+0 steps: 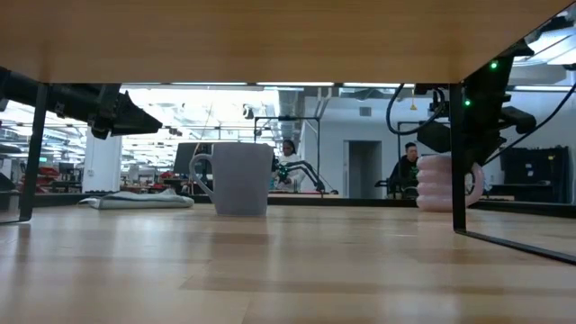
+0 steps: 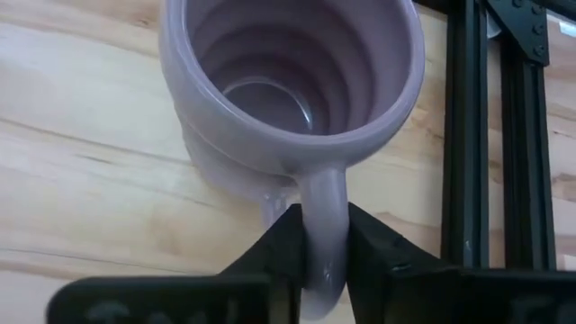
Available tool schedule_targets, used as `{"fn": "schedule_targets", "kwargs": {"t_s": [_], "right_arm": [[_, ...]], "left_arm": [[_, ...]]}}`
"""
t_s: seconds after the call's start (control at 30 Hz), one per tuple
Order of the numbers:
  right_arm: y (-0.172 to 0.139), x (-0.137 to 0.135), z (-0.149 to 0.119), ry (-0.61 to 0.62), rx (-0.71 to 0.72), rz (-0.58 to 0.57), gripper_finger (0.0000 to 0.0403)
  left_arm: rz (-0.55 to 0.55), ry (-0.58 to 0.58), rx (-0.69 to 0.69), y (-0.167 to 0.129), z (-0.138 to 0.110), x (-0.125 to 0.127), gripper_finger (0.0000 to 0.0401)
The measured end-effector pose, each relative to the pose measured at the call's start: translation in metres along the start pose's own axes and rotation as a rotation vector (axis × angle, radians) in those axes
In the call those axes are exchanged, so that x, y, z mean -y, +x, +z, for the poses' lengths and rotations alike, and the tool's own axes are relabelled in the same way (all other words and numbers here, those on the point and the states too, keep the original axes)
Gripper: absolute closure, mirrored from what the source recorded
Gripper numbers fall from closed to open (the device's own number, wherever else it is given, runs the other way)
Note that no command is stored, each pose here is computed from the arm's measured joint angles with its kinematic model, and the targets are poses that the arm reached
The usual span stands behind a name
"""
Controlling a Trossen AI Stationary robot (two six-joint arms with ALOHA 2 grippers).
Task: Stack small to large cups/mugs on shelf
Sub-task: Put the purple mug on the shelf
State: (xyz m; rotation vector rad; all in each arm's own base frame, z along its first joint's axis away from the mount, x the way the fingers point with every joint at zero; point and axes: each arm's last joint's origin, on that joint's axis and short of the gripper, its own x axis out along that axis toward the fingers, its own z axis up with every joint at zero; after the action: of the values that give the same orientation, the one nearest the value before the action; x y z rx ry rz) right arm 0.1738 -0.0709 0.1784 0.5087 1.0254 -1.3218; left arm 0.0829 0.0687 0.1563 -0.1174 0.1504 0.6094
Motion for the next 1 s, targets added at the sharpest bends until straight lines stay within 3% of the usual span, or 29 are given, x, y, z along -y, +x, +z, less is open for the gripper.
{"fn": "schedule_targets", "kwargs": {"t_s": [1.0], "right_arm": [[-0.0005, -0.0008, -0.0007, -0.076, -0.033, 0.029, 0.0341]], "left_arm": [[0.0, 0.0, 0.0, 0.0, 0.0, 0.0, 0.0245]]}}
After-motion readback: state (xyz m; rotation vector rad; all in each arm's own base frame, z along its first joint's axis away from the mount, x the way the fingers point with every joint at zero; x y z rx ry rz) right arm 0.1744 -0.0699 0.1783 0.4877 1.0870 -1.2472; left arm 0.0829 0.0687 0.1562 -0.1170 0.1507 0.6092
